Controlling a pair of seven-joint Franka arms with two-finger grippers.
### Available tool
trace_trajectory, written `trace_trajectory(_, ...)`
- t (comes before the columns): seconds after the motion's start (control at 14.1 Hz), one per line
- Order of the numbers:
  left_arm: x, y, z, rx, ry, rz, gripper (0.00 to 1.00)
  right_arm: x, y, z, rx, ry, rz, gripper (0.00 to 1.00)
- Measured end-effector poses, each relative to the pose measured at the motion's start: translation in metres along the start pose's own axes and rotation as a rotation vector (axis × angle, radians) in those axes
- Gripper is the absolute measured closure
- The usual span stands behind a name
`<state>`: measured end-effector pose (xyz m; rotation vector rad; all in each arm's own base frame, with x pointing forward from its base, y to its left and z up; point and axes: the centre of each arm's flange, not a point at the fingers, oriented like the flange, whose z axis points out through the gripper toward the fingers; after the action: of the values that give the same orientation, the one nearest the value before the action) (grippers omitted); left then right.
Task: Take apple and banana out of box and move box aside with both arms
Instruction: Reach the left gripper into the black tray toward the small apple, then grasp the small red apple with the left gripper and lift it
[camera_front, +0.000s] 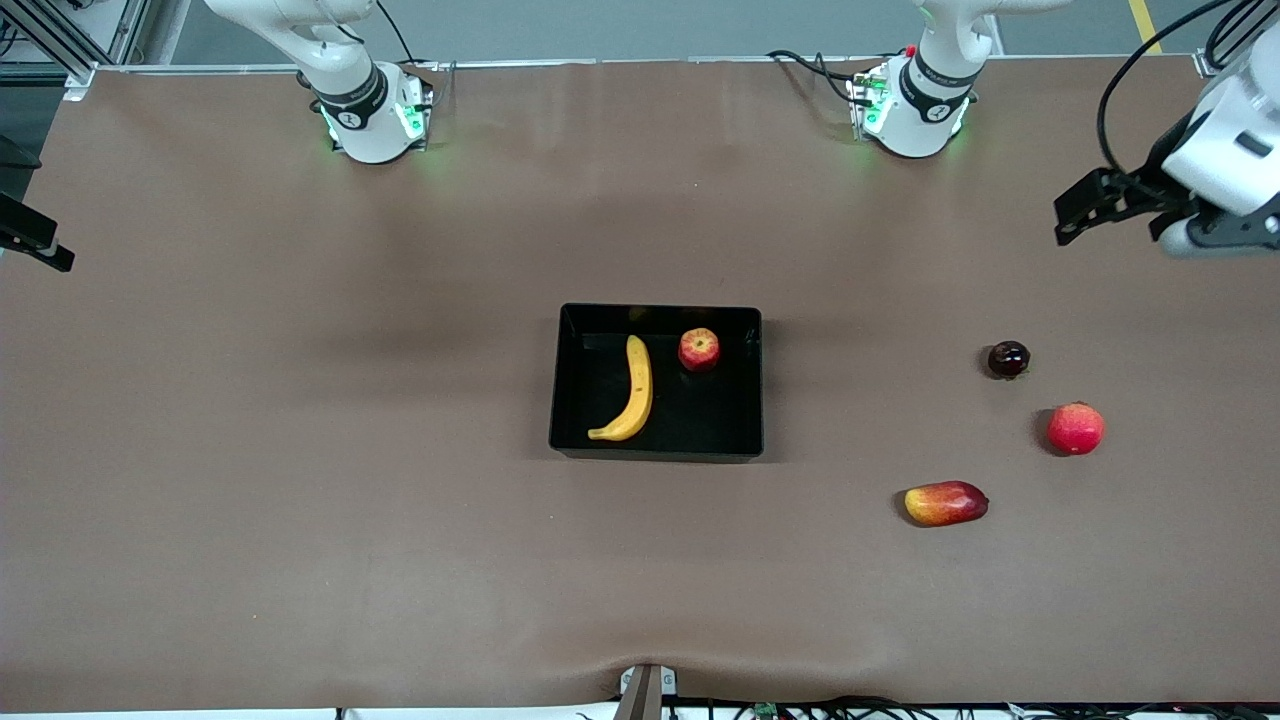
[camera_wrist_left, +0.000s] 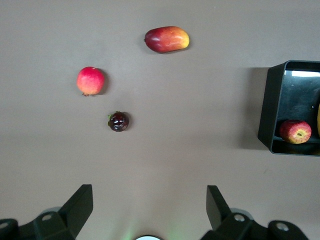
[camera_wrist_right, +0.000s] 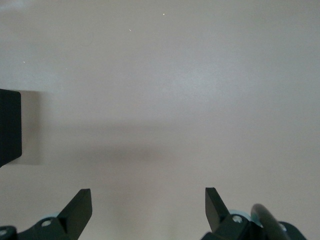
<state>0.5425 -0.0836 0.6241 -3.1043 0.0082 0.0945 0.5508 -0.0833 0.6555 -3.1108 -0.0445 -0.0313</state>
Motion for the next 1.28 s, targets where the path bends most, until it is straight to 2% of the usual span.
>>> trace_trajectory(0.14,0.018,0.049,0.035,0.003,-0.047,-0.019,0.00,0.000,0.000,0.000,0.000,0.000,0.000,0.00)
trace_trajectory(0.43,0.047,0.177,0.121,-0.025,-0.024,-0.117,0.00,0.000,0.001,0.000,0.000,0.000,0.001,0.00)
trace_trajectory(0.64,0.047,0.254,0.182,-0.055,-0.009,-0.171,0.00,0.000,0.001,0.000,0.000,0.000,0.002,0.00)
trace_trajectory(0.85,0.028,0.330,0.239,-0.081,-0.002,-0.197,0.00,0.000,0.002,0.000,0.000,0.000,0.004,0.00)
trace_trajectory(0.99,0.015,0.360,0.280,-0.066,-0.031,-0.190,0.00,0.000,0.002,0.000,0.000,0.000,0.004,0.00)
trace_trajectory(1.28,0.005,0.375,0.354,0.009,-0.094,-0.155,0.00,0.000,0.002,0.000,0.000,0.000,0.004,0.00)
